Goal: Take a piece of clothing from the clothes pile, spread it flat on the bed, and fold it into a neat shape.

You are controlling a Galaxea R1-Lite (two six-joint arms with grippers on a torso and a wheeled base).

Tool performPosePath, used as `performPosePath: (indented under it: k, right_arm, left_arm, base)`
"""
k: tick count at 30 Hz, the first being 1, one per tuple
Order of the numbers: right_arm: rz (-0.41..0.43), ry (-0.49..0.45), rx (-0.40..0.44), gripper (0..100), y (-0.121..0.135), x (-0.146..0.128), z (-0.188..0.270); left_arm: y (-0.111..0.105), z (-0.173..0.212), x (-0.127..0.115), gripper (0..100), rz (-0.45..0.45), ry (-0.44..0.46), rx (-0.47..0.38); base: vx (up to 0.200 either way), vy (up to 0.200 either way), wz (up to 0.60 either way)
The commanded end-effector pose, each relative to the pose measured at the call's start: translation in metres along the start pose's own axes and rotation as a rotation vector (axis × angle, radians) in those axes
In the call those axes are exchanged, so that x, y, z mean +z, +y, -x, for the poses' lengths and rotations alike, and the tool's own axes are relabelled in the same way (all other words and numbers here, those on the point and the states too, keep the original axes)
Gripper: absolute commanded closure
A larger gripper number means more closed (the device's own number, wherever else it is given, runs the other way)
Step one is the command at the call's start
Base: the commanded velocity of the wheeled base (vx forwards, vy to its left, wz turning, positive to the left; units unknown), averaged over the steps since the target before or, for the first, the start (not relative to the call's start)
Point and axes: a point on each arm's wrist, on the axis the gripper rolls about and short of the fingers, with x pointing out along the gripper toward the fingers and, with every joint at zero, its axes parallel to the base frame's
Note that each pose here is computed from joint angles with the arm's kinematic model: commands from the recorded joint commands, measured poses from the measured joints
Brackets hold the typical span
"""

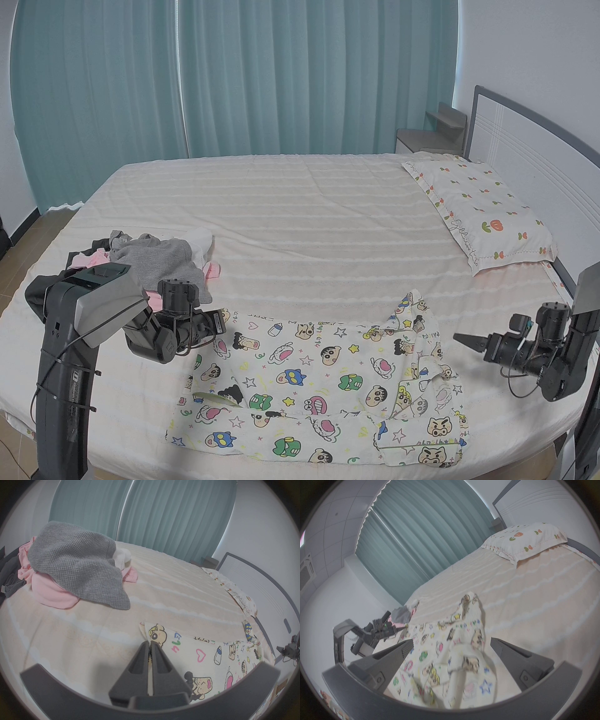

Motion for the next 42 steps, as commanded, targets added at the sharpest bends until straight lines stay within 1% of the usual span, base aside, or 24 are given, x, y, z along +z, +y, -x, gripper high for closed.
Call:
performPosePath:
  k: [1,3,5,8,13,14,17,19,22,26,29,32,33,34,35,38,42]
  right_arm:
    - [-0.1,-0.005,0.094,0,0.026,0.009,-0.069]
    - [-0.111,0.012,0.087,0,0.029,0.006,-0.09]
    - [-0.117,0.041,0.058,0,0.032,-0.001,-0.108]
    - [-0.12,0.059,0.008,0,0.035,-0.005,-0.128]
    - [-0.133,0.097,-0.068,0,0.034,-0.006,-0.147]
    - [-0.141,0.115,-0.1,0,0.033,-0.006,-0.151]
    - [-0.144,0.128,-0.136,0,0.034,-0.006,-0.154]
    - [-0.145,0.132,-0.148,0,0.035,-0.006,-0.155]
    - [-0.142,0.132,-0.143,0,0.036,-0.006,-0.159]
    - [-0.142,0.153,-0.147,0,0.036,-0.009,-0.168]
    - [-0.136,0.166,-0.15,0,0.042,-0.012,-0.175]
    - [-0.133,0.189,-0.21,0,0.044,-0.018,-0.175]
    - [-0.133,0.191,-0.218,0,0.044,-0.018,-0.175]
    - [-0.134,0.192,-0.247,0,0.043,-0.017,-0.175]
    - [-0.133,0.188,-0.265,0,0.043,-0.017,-0.175]
    - [-0.132,0.179,-0.279,0,0.042,-0.017,-0.177]
    - [-0.128,0.138,-0.257,0,0.041,-0.013,-0.188]
  left_arm:
    - [0.006,0.009,0.002,100,0.021,-0.033,0.011]
    - [0.007,0.013,0.003,100,0.026,-0.031,0.016]
    - [0.008,0.013,0.002,100,0.027,-0.028,0.018]
    - [0.008,0.014,0.002,100,0.027,-0.028,0.018]
    - [0.007,0.014,0.0,100,0.023,-0.024,0.017]
    - [0.006,0.013,0.001,100,0.022,-0.027,0.015]
    - [0.003,0.011,0.0,100,0.017,-0.029,0.008]
    - [0.001,0.011,0.0,100,0.014,-0.029,0.004]
    - [0.001,0.011,0.0,100,0.013,-0.031,0.004]
    - [0.001,0.011,0.0,100,0.014,-0.036,0.018]
    - [0.001,0.011,0.001,100,0.015,-0.05,0.023]
    - [0.001,0.011,0.001,100,0.016,-0.052,0.023]
    - [0.001,0.011,0.001,100,0.016,-0.052,0.023]
    - [0.001,0.011,0.001,100,0.016,-0.053,0.022]
    - [0.001,0.01,0.0,100,0.016,-0.052,0.023]
    - [0.001,0.01,0.001,100,0.015,-0.055,0.022]
    - [0.001,0.01,0.001,100,0.016,-0.055,0.022]
  base:
    - [0.0,0.0,0.0]
    - [0.0,0.0,0.0]
    - [0.0,0.0,0.0]
    - [0.0,0.0,0.0]
    - [0.0,0.0,0.0]
    - [0.0,0.0,0.0]
    - [0.0,0.0,0.0]
    - [0.0,0.0,0.0]
    - [0.0,0.0,0.0]
    - [0.0,0.0,0.0]
    - [0.0,0.0,0.0]
    - [0.0,0.0,0.0]
    - [0.0,0.0,0.0]
    - [0.0,0.0,0.0]
    - [0.0,0.0,0.0]
    - [0.0,0.0,0.0]
    - [0.0,0.0,0.0]
